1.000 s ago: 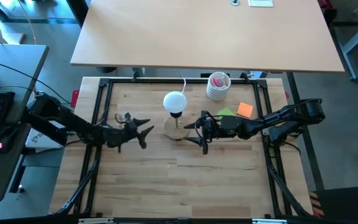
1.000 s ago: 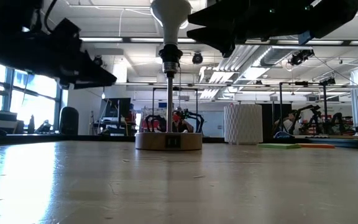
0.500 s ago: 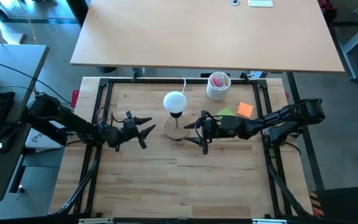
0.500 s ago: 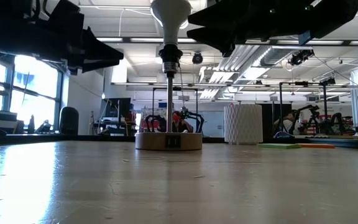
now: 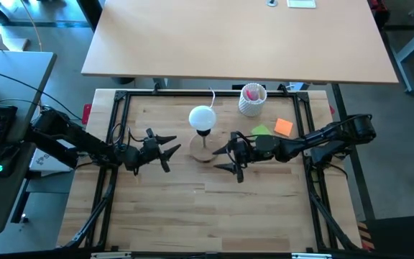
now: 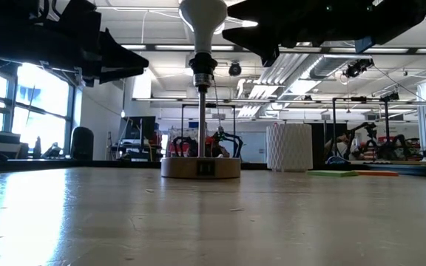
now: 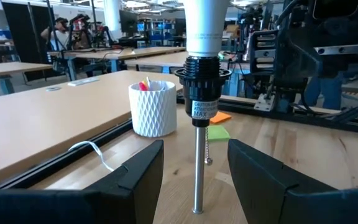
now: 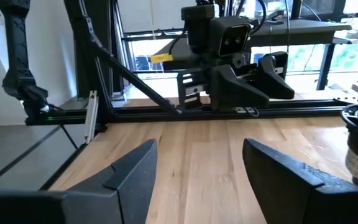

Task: Screw lightbulb
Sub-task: Insert the white lightbulb into the brown lamp

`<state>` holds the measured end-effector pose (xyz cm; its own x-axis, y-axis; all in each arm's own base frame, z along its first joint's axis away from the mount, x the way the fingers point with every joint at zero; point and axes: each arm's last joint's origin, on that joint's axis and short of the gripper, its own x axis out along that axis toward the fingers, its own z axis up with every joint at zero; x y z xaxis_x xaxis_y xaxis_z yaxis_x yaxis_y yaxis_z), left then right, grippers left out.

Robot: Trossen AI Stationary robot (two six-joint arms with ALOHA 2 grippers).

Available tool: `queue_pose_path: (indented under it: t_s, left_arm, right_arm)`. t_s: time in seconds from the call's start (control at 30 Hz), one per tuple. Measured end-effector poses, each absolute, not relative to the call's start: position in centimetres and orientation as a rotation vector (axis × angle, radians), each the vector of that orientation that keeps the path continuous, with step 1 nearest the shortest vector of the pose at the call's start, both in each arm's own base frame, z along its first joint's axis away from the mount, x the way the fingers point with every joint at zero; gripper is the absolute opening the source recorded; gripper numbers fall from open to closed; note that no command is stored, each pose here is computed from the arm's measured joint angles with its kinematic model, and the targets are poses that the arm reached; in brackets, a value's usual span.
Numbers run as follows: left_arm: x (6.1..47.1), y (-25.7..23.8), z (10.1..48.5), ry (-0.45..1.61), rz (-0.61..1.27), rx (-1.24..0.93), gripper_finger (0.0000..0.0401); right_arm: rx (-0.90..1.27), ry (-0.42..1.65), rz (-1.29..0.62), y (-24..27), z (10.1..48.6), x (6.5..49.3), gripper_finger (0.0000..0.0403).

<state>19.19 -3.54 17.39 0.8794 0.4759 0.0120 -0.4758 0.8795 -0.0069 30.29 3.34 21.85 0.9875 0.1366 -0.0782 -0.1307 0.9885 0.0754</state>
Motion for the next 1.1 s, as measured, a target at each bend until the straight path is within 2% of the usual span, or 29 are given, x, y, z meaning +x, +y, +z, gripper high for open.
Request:
queue_pose_path:
  t_s: [0.3, 0.5, 0.63, 0.8, 1.1]
  left_arm:
    - [19.2, -3.6, 17.4, -0.012, 0.492, -0.005, 0.0174]
    - [19.2, -3.6, 17.4, -0.015, 0.464, -0.008, 0.0174]
    - [19.3, -3.7, 17.5, -0.024, 0.461, -0.017, 0.0174]
    - [20.6, -3.6, 19.5, -0.081, 0.423, -0.027, 0.0174]
    - [23.0, -3.9, 24.7, -0.192, 0.422, 0.145, 0.0174]
  right_arm:
    - [0.069, 0.083, 0.132, 3.3, 21.9, 30.3, 0.0275]
    - [0.001, 0.075, 0.041, 2.7, 22.1, 30.2, 0.028]
    - [-0.033, 0.082, -0.011, 1.3, 23.8, 29.7, 0.028]
    - [-0.064, 0.154, -0.07, -0.6, 26.5, 28.6, 0.028]
    - [-0.054, 0.136, -0.108, -1.5, 29.9, 28.7, 0.028]
